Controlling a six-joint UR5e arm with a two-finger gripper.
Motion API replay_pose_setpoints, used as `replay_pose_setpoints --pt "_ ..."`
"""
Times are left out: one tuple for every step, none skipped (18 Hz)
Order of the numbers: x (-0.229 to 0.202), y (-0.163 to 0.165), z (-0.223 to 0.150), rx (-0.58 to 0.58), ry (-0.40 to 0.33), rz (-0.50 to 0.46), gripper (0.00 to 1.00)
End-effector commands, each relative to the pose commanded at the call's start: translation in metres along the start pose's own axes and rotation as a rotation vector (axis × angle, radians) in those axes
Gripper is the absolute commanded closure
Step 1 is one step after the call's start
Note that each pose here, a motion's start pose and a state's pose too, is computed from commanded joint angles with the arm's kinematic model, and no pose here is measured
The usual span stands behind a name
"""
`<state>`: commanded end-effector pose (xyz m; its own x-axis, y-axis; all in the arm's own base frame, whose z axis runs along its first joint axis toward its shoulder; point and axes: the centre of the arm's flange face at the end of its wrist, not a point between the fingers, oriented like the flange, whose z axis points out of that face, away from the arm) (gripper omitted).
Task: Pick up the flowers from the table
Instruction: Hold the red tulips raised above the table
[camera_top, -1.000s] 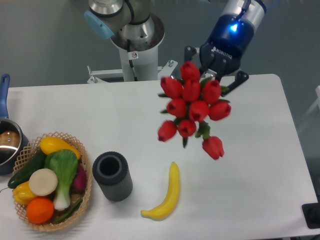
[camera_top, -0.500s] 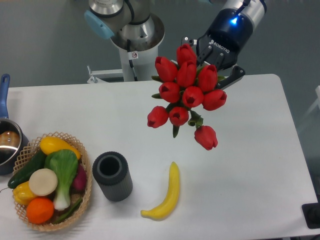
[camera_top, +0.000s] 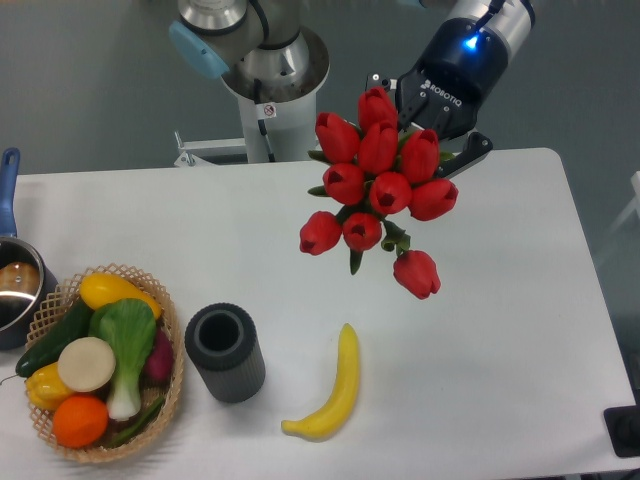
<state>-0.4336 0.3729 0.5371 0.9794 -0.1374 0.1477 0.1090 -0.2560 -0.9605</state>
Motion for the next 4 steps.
replay_pose_setpoints --pt "-0.0003 -0.0007 -0.0009 0.002 -0.001 0.003 0.62" --pt "-0.0003 -0.0008 -0.0009 0.002 -0.001 0.003 0.62" --pt "-0.0003 -0.0008 -0.0009 0.002 -0.001 0.003 0.62" --pt "0.0002 -0.0010 -0.0002 0.002 0.000 0.004 0.62"
